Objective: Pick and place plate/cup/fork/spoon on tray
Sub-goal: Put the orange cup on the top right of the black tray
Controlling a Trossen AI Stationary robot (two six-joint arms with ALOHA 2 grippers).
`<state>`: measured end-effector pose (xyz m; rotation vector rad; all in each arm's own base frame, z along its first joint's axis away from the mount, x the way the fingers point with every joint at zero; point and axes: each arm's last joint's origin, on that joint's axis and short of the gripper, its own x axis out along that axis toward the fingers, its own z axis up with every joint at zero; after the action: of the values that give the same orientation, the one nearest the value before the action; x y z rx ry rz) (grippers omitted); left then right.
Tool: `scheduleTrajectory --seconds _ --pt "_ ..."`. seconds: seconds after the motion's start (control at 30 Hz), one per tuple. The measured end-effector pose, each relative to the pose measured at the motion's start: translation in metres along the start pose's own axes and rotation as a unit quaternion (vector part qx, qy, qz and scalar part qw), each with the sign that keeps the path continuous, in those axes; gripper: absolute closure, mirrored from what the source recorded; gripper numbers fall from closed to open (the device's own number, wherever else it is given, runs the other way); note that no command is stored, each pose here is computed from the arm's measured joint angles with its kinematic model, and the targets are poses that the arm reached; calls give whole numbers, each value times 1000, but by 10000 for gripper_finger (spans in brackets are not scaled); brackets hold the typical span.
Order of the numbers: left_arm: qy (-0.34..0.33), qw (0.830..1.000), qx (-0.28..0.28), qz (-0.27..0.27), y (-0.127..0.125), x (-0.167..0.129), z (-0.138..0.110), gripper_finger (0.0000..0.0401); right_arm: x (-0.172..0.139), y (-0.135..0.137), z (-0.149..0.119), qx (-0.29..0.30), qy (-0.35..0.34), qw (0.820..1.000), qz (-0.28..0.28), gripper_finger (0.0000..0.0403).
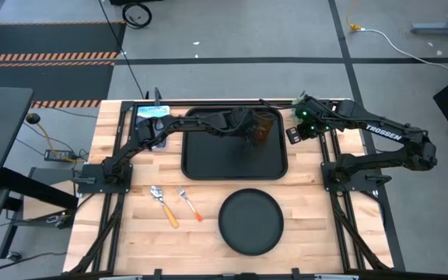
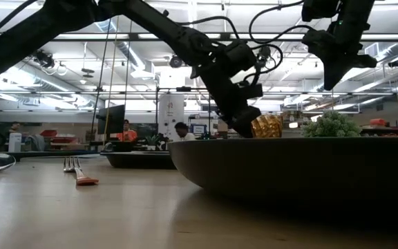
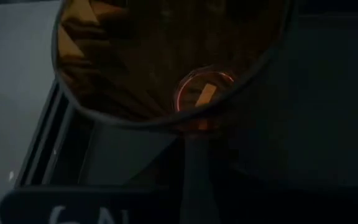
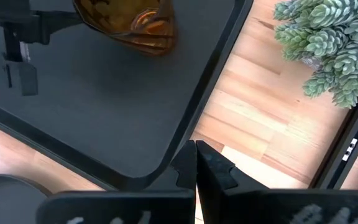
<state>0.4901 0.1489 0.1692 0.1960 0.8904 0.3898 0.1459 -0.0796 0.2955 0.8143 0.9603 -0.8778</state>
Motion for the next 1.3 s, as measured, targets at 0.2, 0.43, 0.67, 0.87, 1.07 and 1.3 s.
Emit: scheduleTrajectory --seconds 0.2,0.43,0.67,0.87,1.07,1.3 --pt "-35 999 -37 0 1 2 5 326 0 0 0 0 0 1000 1 398" --pt "-11 999 -45 -11 0 1 1 326 0 1 -1 -1 7 1000 12 398" --pt "-5 989 -3 -147 -18 0 -3 326 0 3 1 -2 -4 1000 22 398" --pt "-55 984 62 -158 -45 1 5 318 0 3 1 -1 -3 1000 23 398" --pt "-101 982 62 -148 -52 4 13 270 0 5 0 -3 -3 1000 26 398" --pt "-107 985 43 -129 -38 8 13 185 -1 10 -1 -13 -7 999 36 398"
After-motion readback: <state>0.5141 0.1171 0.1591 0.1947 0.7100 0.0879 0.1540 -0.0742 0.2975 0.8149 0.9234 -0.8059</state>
